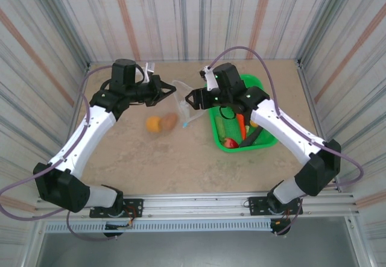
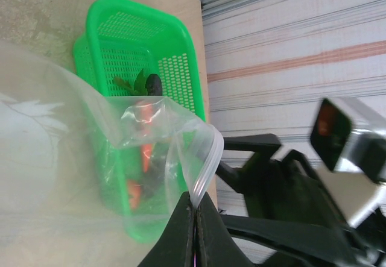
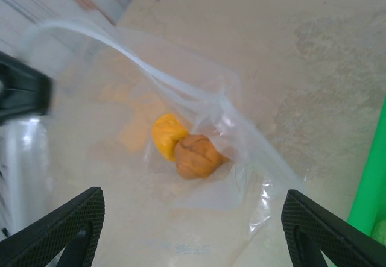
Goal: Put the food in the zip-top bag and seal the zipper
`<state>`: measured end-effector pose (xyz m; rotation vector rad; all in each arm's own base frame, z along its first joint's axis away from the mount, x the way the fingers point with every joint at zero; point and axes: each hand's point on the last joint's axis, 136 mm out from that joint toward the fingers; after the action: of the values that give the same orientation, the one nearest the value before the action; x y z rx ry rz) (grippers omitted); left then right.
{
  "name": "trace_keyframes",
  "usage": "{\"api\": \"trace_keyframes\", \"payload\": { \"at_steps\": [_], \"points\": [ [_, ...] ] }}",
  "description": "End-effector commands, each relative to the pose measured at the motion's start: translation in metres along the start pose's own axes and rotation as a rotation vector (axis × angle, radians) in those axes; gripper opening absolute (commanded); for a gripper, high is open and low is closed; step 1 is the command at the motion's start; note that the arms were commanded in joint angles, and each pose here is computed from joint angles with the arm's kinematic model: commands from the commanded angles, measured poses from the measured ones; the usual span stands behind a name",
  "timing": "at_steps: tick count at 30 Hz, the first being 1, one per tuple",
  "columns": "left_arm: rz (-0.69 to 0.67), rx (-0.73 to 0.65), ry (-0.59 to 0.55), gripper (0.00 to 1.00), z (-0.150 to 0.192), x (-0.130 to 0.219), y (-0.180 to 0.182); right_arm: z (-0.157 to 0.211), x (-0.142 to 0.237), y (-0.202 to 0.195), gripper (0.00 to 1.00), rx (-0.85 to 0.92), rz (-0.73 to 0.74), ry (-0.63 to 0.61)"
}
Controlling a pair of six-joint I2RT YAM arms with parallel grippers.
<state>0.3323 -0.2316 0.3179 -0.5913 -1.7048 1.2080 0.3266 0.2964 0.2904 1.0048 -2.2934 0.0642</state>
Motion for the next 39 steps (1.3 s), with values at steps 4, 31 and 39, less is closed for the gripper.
{"api": "trace_keyframes", "payload": {
  "at_steps": [4, 31, 39],
  "points": [
    [-0.017, -0.016, -0.027, 0.00, -0.002, 0.003, 0.008, 0.015, 0.050, -0.061, 0.72, -0.162, 0.222, -0.027],
    [0.007, -0.041, 0.052, 0.00, 0.021, -0.008, 0.012, 0.200, -0.065, -0.142, 0.60, -0.458, 0.188, 0.565],
    [0.000, -0.044, 0.054, 0.00, 0.022, -0.009, 0.014, 0.228, -0.090, -0.163, 0.55, -0.449, 0.233, 0.651]
  ]
}}
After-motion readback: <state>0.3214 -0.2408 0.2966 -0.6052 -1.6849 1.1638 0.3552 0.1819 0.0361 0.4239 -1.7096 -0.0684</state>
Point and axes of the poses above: each hand's point on the last joint's axis, 136 mm out from that joint toward the fingers, its own x axis back along the fingers, its own y axis along the line the jaws close on, z = x × y, and after that the axes turned 15 degrees about x, right-handed
